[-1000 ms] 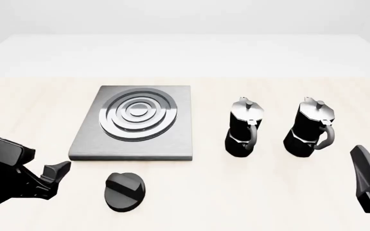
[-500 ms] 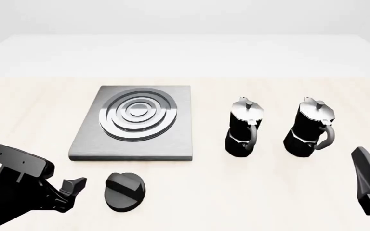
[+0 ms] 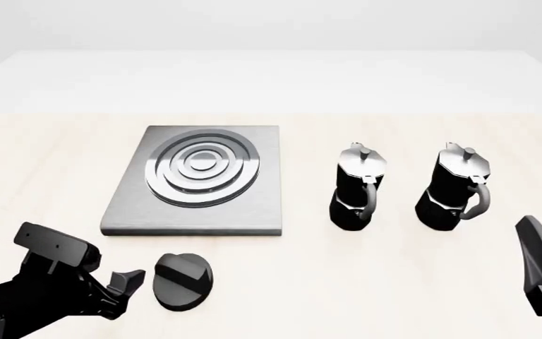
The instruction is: Turn off the stove.
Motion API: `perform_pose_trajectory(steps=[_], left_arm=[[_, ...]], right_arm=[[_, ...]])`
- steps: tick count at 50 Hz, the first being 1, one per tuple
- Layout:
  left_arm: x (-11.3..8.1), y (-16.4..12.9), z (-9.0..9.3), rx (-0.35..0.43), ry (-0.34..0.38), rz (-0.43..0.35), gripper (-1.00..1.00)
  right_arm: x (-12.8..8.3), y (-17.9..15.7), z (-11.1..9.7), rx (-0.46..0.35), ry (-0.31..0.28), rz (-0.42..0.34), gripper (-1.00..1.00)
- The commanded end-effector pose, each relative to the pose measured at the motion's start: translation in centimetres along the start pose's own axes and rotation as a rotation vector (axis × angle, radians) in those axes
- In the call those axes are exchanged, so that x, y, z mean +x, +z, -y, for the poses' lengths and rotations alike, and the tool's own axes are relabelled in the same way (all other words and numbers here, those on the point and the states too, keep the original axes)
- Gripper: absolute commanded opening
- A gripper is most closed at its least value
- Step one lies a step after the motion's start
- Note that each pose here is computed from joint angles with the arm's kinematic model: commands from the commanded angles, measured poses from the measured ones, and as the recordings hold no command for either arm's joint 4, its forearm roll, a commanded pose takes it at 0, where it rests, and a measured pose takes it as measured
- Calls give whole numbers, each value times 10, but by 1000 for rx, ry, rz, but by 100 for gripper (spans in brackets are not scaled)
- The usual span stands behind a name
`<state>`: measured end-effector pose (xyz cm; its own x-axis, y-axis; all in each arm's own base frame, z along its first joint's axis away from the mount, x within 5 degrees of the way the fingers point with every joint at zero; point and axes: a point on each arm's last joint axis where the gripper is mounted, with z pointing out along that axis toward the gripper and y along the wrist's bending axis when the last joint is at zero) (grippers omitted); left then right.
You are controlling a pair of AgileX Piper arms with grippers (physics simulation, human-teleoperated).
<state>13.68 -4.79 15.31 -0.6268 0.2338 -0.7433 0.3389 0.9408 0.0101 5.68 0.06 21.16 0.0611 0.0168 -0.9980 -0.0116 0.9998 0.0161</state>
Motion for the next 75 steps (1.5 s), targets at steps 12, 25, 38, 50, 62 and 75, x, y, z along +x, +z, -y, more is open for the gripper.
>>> perform_pose_trajectory(steps=[12,25,38,50,62,75], left_arm=[[3,24,3,12,-12,-17,100],[13,40,7,31,-12,-42,100],[12,46,9,36,-11,-48,100],[7,50,6,26,5,-49,100],[-4,51,5,22,37,-37,100],[-14,57,11,44,71,-31,100]], right_arm=[[0,0,0,5,-1,-2,100],[0,3,0,8,-1,-4,100],[-1,6,0,7,-2,-8,100],[0,4,1,9,-1,-7,100],[0,4,0,8,-2,-7,100],[0,2,1,11,1,-7,100]])
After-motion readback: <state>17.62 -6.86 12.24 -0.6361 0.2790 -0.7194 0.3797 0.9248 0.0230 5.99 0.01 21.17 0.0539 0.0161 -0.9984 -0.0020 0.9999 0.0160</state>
